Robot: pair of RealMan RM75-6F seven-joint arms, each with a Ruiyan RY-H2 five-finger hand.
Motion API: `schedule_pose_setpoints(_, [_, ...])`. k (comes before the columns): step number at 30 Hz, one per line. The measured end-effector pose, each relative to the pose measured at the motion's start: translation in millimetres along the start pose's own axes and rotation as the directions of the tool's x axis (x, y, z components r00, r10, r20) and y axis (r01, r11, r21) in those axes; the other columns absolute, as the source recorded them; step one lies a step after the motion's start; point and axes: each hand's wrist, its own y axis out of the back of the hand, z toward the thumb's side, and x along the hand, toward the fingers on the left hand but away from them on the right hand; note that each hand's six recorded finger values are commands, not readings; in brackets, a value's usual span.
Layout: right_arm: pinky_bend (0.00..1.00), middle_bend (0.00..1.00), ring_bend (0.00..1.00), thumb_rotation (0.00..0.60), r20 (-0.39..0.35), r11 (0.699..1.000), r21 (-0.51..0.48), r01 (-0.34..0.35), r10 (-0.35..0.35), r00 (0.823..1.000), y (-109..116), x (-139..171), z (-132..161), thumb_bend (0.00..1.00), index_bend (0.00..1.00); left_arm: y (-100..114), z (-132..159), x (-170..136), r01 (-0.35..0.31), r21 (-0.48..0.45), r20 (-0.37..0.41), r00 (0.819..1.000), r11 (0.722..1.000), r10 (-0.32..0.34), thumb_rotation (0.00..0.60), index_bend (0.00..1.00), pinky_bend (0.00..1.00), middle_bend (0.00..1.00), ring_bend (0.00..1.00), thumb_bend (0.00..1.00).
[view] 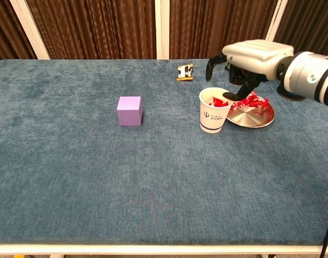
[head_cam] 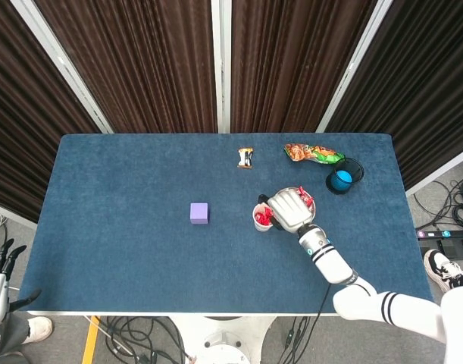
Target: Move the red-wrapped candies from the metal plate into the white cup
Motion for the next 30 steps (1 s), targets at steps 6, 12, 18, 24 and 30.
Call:
schedule_pose_setpoints(6, [1.0,1.0,0.96,0.6,0.077,1.0,-0.007,0.026,-0.025,0.997,11.0,0.4,-29.3,0.29,0.32,-0.5,1.0,0.8,0.0,-0.001,0.004,1.0,1.0,0.0,0.6,0.21,0.13,0.15,0.12,0.03])
schedule_pose_setpoints(12, [1.0,1.0,0.96,0.6,0.173,0.999,0.034,-0.023,0.017,0.985,-1.3,-8.8,-64.5,0.24,0.41,-1.0,1.7,0.3,0.004,0.0,0.003,1.0,1.0,-0.004,0.6,0.21,0.13,0.15,0.12,0.03])
schedule_pose_setpoints(18, [1.0,1.0,0.96,0.6,0.223,0.994,0.07,-0.09,0.072,0.972,-28.2,-24.9,-75.4,0.21,0.42,0.7,2.0,-0.3,0.002,0.005,0.0,1.0,1.0,-0.002,0.6,0.21,0.13,0.15,0.12,0.03])
schedule_pose_setpoints(24, [1.0,1.0,0.96,0.6,0.245,0.988,0.075,-0.133,0.111,0.963,-52.3,-41.4,-70.5,0.21,0.43,1.0,1.7,-0.8,0.004,0.007,-0.005,1.0,1.0,-0.004,0.6,0.21,0.13,0.15,0.12,0.03])
schedule_pose_setpoints(30, [1.0,1.0,0.96,0.6,0.252,0.985,0.089,-0.145,0.118,0.961,-60.1,-54.5,-65.4,0.21,0.43,1.3,0.5,-1.4,0.003,0.005,-0.009,1.0,1.0,-0.003,0.6,0.21,0.13,0.15,0.12,0.03])
